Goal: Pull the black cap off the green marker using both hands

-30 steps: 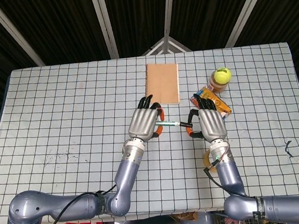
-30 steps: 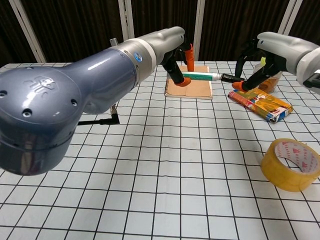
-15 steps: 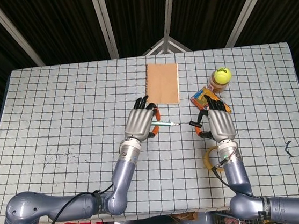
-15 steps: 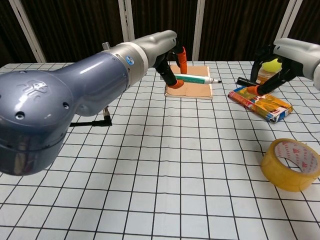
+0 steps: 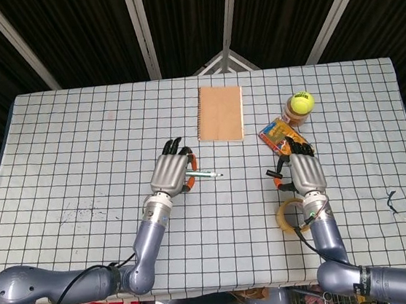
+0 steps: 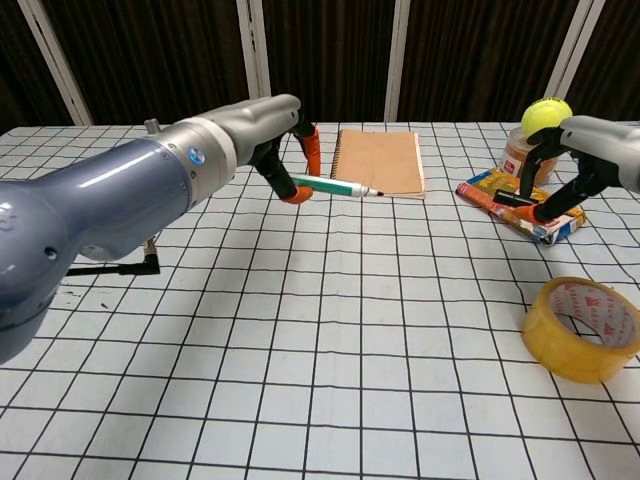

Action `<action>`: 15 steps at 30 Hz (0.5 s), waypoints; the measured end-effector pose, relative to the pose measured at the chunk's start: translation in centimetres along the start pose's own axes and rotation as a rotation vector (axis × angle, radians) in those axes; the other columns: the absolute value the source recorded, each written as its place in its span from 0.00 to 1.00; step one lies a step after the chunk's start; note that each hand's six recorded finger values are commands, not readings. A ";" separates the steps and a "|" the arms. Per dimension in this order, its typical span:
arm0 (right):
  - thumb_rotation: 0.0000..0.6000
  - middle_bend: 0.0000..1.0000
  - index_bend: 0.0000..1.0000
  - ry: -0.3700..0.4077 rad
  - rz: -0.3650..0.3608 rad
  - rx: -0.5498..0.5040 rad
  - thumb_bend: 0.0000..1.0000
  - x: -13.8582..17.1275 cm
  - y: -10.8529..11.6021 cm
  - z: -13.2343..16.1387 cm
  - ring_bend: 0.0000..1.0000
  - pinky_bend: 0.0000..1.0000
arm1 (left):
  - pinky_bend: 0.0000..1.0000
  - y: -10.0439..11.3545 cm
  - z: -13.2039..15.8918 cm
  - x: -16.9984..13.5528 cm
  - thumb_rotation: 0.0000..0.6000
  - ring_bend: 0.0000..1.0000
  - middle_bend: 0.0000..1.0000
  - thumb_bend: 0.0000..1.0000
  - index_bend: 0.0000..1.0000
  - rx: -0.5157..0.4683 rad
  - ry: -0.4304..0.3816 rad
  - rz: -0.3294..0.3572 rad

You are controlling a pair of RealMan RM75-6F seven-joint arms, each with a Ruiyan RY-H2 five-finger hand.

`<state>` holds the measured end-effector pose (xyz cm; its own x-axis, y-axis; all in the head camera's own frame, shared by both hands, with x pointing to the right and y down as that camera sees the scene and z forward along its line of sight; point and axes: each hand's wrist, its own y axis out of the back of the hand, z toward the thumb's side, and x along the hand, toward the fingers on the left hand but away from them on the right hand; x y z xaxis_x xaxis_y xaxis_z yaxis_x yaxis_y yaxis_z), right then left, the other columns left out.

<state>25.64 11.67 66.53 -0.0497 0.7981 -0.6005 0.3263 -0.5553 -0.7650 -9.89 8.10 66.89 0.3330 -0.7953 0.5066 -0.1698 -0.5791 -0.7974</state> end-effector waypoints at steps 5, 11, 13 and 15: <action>1.00 0.07 0.61 -0.008 0.015 0.007 0.40 -0.4 -1.1 -0.3 0.10 0.04 | 0.00 -0.9 -1.6 -0.3 1.00 0.00 0.25 0.52 0.65 -0.006 0.012 -0.012; 1.00 0.07 0.30 -0.016 0.049 0.016 0.35 -0.6 -2.4 -0.2 0.07 0.00 | 0.00 -2.0 -2.6 -0.4 1.00 0.00 0.18 0.52 0.32 -0.027 0.004 -0.029; 1.00 0.06 0.17 -0.023 0.061 0.019 0.26 -0.6 -2.6 -0.2 0.05 0.00 | 0.00 -2.3 -2.8 -0.5 1.00 0.00 0.14 0.52 0.19 -0.036 -0.005 -0.042; 1.00 0.04 0.09 -0.033 0.076 0.021 0.20 -0.5 -2.9 -0.2 0.04 0.00 | 0.00 -2.4 -3.0 -0.6 1.00 0.00 0.11 0.52 0.12 -0.045 -0.012 -0.050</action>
<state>24.91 12.90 69.08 -0.0565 0.7457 -0.6639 0.3108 -0.6188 -0.7214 -12.48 9.42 69.52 0.3531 -0.7630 0.5415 -0.1937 -0.6258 -0.7555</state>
